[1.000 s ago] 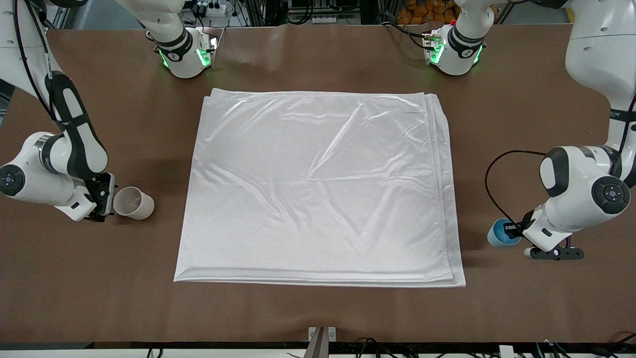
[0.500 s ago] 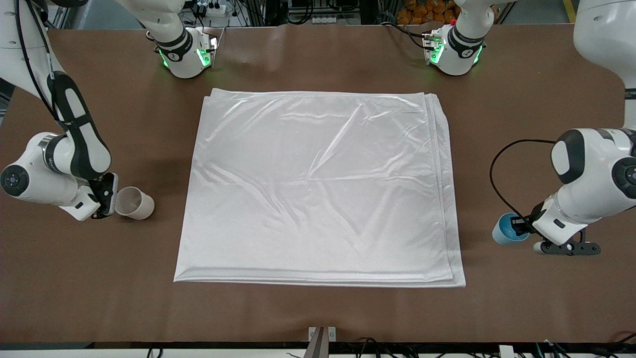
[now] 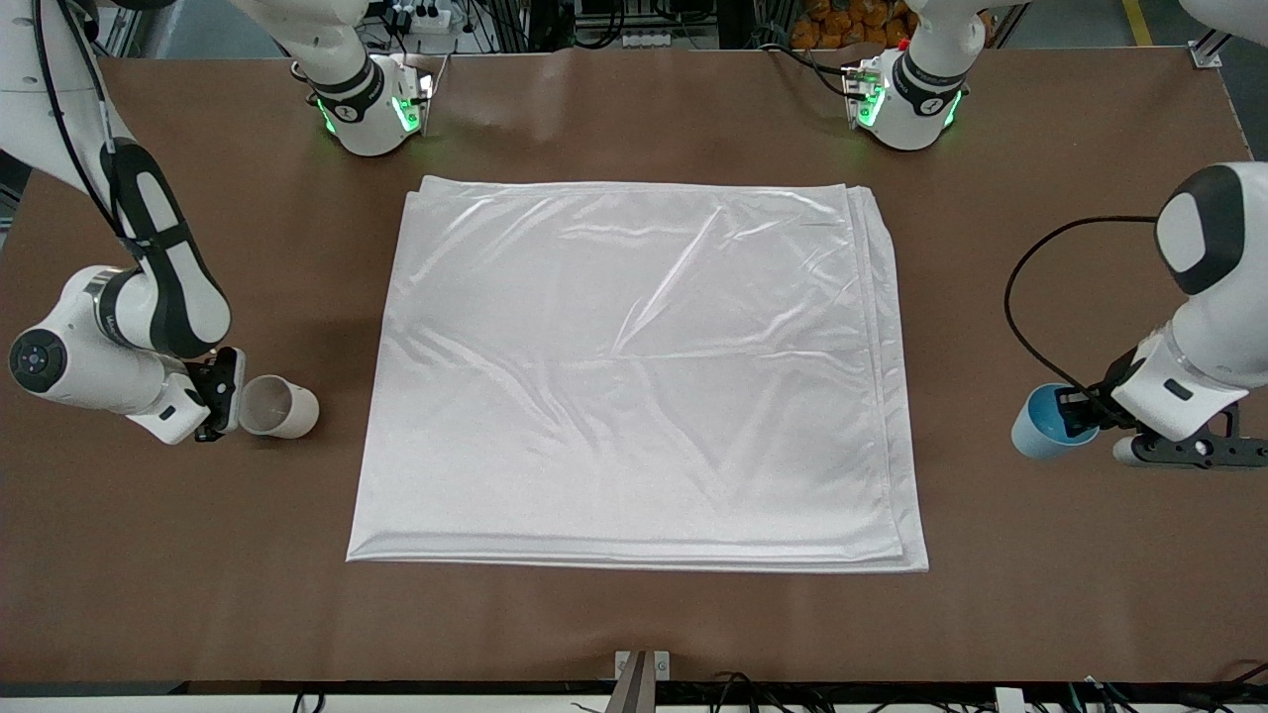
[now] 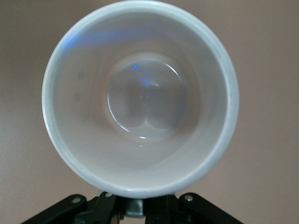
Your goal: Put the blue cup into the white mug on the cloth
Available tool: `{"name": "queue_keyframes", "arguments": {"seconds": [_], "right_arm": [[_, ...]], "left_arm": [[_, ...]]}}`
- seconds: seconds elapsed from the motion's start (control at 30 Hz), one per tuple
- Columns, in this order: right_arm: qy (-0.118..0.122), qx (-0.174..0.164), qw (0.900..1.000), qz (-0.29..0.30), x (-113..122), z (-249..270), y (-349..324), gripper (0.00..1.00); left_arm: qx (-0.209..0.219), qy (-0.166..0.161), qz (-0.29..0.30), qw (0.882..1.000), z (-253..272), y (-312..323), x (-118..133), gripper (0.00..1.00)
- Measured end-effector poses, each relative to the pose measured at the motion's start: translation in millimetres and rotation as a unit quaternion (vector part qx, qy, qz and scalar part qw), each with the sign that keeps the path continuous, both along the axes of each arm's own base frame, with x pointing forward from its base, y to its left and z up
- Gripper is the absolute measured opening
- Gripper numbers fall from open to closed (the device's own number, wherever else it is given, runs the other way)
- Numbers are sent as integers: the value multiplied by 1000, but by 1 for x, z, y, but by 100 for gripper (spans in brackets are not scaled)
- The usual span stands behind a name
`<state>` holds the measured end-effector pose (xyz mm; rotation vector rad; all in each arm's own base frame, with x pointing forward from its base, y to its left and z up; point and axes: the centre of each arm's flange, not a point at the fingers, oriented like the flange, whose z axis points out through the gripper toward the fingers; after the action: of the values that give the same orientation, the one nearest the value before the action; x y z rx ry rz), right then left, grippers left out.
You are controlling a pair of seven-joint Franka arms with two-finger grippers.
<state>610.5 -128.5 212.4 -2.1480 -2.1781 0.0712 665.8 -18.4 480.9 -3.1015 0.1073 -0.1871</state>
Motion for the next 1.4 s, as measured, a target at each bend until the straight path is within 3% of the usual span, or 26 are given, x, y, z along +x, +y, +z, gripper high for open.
{"name": "queue_keyframes", "arguments": {"seconds": [0.23, 0.4, 0.87, 1.13, 1.4], "right_arm": [[-34, 25, 999, 28, 16, 39, 52, 20], [-44, 51, 997, 41, 20, 54, 92, 20], [-37, 71, 995, 66, 14, 56, 215, 20], [-31, 69, 997, 30, -3, 58, 306, 20], [-26, 61, 998, -17, -34, 60, 396, 20]], "left_arm": [[-1, 3, -6, 1000, 32, -10, -4, 4], [-5, 3, -19, 1000, 35, -26, -5, 4], [-29, 20, -68, 997, 37, -94, -18, 4], [-38, 29, -98, 994, 32, -152, -31, 4], [-43, 39, -82, 995, 24, -198, -43, 4]]}}
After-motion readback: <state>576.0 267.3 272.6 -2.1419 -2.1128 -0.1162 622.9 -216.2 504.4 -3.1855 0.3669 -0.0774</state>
